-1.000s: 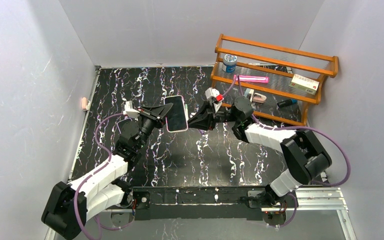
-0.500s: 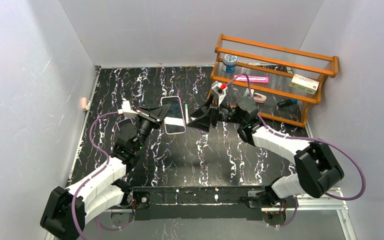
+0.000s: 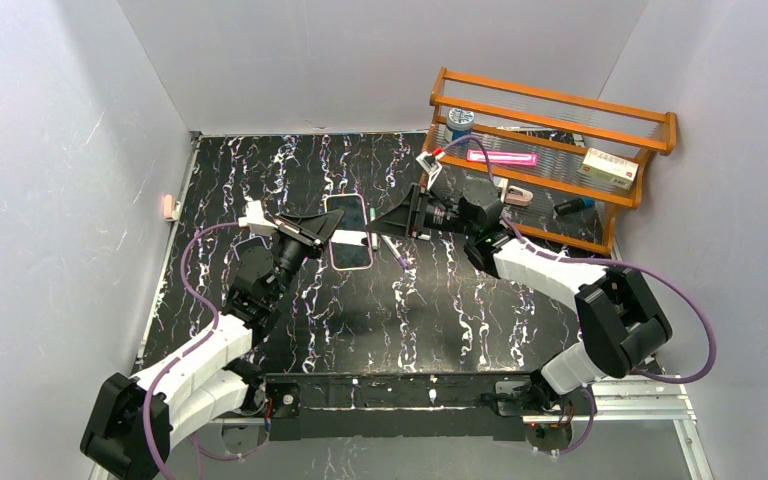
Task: Take the phone out of the phone case
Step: Adjust the phone.
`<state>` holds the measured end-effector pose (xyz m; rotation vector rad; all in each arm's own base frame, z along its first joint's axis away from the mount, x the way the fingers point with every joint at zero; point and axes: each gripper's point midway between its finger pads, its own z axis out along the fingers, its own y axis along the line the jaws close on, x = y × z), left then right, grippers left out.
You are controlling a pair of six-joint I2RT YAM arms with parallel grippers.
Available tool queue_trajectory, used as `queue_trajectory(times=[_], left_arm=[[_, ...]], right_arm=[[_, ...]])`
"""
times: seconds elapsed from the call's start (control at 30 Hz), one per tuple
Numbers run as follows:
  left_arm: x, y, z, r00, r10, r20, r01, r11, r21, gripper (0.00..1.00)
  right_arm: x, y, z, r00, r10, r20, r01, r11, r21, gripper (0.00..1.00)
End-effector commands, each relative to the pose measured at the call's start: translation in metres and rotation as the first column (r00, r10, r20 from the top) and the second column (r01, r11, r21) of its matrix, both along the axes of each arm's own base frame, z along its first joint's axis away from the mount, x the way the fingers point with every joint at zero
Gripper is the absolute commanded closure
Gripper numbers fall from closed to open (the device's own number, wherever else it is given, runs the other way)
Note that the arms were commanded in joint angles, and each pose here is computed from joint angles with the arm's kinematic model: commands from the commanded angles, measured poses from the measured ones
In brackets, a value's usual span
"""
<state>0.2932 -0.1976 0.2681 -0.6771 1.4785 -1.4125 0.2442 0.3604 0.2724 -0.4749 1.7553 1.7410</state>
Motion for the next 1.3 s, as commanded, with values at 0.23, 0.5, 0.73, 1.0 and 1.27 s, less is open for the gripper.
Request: queue_trajectory(times=[0.23, 0.5, 0.73, 1.0, 1.27], left_arm=[[-0.001, -0.002, 0.057, 0.992, -0.012, 0.127, 0.025, 0.994, -0.103, 1.0], [0.0, -0.003, 0.051, 0.992, -0.011, 0.122, 0.022, 0.996, -0.09, 1.0], [0.0, -0.003, 0.044, 0.993, -0.009, 0.118, 0.018, 0.997, -0.073, 1.0], [-0.002, -0.002, 0.037, 0.992, -0.014, 0.125, 0.019, 0.999, -0.038, 0.97], [-0.003, -0.013, 0.03, 0.977, -0.131, 0.17, 0.115, 0.989, 0.098, 0.72]], right_arm=[[0.005, 0.021, 0.016, 0.995, 0.052, -0.087, -0.048, 0.998, 0.048, 0.37], [-0.002, 0.028, 0.019, 0.991, 0.11, -0.074, -0.103, 0.991, 0.09, 0.52], [-0.003, 0.028, 0.016, 0.991, 0.115, -0.066, -0.108, 0.989, 0.104, 0.81], [-0.004, 0.023, 0.018, 0.988, 0.151, -0.036, -0.147, 0.985, 0.088, 0.99], [-0.002, -0.001, 0.015, 0.977, 0.214, 0.003, -0.214, 0.976, 0.04, 0.99]])
